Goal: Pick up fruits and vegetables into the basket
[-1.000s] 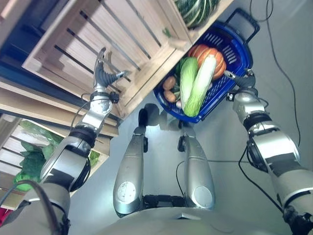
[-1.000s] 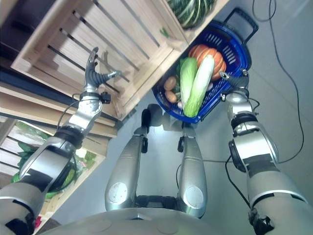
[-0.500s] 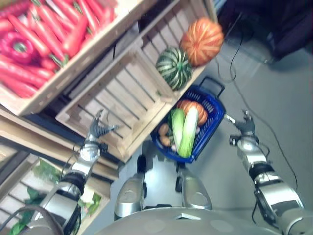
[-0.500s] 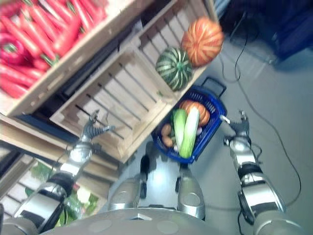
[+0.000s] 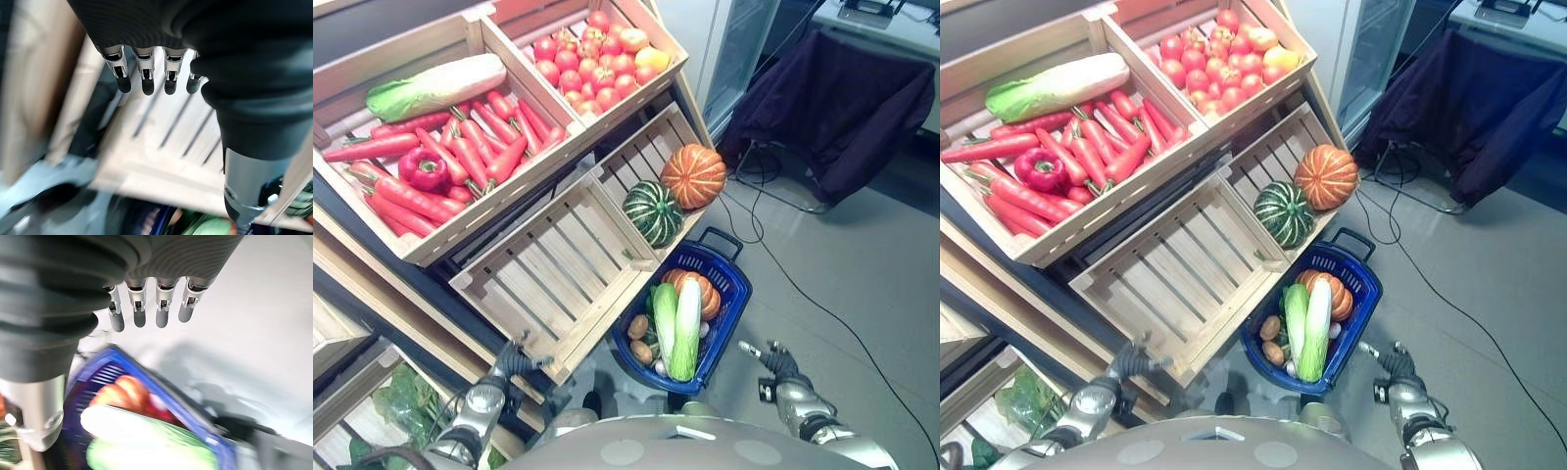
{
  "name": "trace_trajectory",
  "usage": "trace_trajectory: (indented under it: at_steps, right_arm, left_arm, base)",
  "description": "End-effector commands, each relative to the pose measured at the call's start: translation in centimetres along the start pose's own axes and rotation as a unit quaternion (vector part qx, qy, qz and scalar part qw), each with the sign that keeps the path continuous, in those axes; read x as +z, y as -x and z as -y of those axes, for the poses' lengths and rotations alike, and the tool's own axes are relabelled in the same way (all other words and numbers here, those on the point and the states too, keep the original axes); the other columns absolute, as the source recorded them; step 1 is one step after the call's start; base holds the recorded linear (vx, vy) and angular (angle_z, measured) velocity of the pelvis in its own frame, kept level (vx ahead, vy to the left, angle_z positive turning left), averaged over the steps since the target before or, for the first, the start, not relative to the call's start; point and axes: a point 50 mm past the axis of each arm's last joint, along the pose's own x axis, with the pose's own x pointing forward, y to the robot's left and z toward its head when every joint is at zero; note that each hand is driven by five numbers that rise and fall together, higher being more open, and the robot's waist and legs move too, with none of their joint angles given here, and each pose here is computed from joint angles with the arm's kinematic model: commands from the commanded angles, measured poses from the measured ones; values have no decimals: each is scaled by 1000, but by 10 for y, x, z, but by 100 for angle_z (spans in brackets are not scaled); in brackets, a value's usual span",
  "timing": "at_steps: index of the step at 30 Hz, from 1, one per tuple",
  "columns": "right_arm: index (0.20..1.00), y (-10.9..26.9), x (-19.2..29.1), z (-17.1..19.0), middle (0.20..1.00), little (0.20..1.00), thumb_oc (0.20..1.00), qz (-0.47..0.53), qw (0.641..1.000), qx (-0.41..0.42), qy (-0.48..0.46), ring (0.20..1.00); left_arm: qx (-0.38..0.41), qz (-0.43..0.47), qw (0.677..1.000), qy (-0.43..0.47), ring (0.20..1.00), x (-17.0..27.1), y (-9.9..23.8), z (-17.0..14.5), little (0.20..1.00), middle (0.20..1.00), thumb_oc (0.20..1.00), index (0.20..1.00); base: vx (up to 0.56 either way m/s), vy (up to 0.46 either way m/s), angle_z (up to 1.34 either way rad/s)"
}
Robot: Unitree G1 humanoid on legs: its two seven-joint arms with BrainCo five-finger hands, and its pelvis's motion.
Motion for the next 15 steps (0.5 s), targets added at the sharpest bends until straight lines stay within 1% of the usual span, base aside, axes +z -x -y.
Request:
trace_trajectory:
  at_steps: [1,6,15]
  right_arm:
    - [1000,-2,5,-3,1000,1000,1000,-9,1000,16,12,1000]
    - [1000,1,-14,-11,1000,1000,1000,-50,997,39,45,1000]
    - [1000,2,-17,-12,1000,1000,1000,-64,994,59,66,1000]
  left_arm:
    - [-1,-16,999,43,1000,4,-6,-1,1000,1000,1000,1000]
    - [-26,-54,997,39,1000,-8,-3,8,1000,1000,1000,1000]
    - [-42,-74,995,57,1000,-12,-2,8,1000,1000,1000,1000]
  base:
    - [52,12,0]
    - [23,8,0]
    - [28,7,0]
